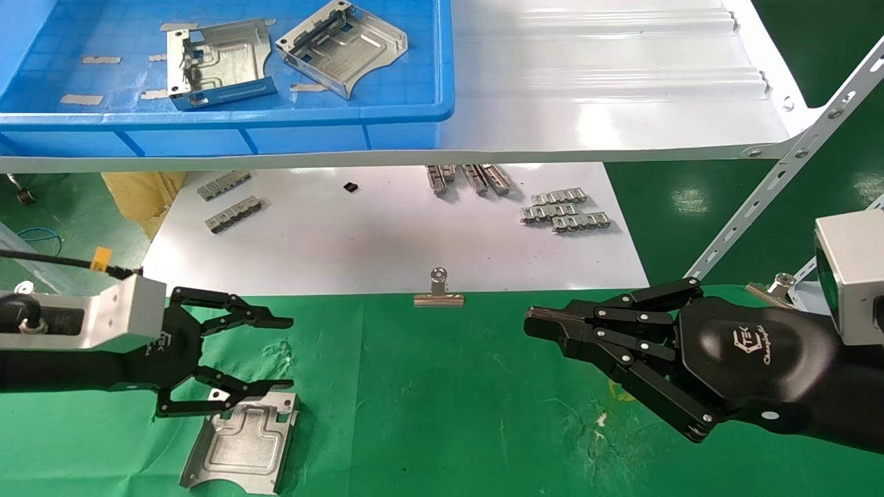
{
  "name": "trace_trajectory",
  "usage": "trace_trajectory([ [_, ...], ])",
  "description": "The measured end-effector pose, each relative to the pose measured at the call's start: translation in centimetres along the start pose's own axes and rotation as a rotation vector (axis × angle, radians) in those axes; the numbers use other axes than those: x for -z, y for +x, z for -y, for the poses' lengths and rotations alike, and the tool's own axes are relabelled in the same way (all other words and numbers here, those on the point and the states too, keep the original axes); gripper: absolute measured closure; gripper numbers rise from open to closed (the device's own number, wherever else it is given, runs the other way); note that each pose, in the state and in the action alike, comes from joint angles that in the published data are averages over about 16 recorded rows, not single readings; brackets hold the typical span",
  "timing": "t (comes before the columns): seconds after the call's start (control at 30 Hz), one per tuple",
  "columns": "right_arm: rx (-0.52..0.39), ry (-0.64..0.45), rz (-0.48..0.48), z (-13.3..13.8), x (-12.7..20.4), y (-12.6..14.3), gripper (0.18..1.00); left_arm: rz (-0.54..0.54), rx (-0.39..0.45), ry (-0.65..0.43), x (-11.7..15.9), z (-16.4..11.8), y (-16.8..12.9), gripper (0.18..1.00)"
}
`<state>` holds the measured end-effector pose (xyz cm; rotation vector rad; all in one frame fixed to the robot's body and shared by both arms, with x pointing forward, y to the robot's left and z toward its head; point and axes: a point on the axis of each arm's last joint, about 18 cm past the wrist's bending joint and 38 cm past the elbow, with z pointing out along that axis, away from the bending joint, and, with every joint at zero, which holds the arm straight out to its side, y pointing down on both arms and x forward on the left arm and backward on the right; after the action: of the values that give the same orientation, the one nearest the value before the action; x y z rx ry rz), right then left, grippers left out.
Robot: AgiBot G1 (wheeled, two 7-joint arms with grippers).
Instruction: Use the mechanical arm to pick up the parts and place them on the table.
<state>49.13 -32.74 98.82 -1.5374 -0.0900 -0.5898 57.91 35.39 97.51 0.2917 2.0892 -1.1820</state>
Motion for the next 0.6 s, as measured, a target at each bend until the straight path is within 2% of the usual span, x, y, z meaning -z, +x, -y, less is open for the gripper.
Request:
trace_trajectory([
  [0.27,0.000,0.000,0.000,0.0,0.0,0.0,0.980,-0.016,0.093,0.107,0.0,2.2,0.9,0.474],
  [0.6,0.000,0.000,0.000,0.0,0.0,0.0,0.910,-0.013,0.122,0.171,-0.3,3.3,1.8,0.290],
])
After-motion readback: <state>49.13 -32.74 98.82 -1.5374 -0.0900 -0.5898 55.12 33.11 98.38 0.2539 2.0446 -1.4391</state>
